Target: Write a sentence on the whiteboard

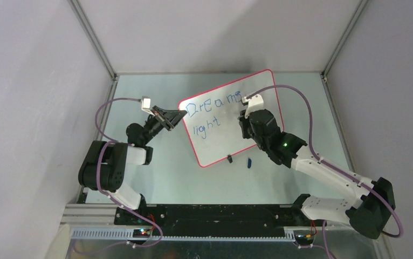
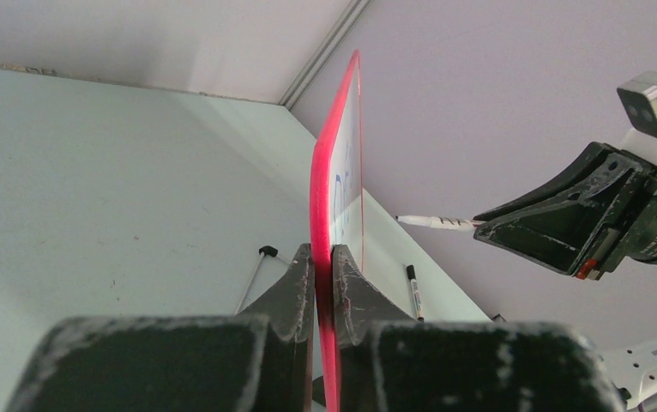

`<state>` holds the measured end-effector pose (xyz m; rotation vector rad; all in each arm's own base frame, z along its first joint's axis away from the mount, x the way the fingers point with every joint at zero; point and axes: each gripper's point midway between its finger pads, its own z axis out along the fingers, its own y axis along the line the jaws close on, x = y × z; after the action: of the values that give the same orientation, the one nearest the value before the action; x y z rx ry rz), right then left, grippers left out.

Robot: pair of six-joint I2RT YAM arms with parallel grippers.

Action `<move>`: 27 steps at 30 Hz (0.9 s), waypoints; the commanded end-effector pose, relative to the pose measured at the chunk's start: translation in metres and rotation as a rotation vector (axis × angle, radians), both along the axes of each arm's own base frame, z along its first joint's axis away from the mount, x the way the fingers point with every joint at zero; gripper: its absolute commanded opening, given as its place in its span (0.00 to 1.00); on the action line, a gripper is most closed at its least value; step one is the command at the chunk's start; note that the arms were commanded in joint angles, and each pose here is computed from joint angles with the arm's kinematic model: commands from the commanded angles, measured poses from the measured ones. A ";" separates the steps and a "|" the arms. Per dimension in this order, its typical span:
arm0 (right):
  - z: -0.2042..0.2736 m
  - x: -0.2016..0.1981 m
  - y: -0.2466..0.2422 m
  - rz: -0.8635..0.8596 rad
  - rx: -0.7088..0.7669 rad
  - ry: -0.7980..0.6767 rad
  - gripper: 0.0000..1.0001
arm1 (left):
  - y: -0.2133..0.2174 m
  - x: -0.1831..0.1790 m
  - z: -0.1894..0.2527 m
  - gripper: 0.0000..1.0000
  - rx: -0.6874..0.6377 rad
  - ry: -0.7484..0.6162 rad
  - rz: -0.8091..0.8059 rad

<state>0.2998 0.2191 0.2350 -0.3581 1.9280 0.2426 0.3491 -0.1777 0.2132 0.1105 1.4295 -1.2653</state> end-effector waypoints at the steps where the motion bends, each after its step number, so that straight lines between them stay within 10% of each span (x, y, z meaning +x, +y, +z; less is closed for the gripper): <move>1: 0.017 0.002 -0.010 -0.044 0.048 -0.061 0.00 | 0.000 -0.006 0.010 0.00 0.048 -0.116 0.015; 27: 0.004 0.016 -0.009 0.002 0.092 0.040 0.00 | 0.000 -0.005 0.011 0.00 0.046 -0.117 0.016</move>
<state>0.3089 0.2015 0.2168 -0.3076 1.9873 0.2957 0.3492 -0.1777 0.2134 0.1095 1.4287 -1.2648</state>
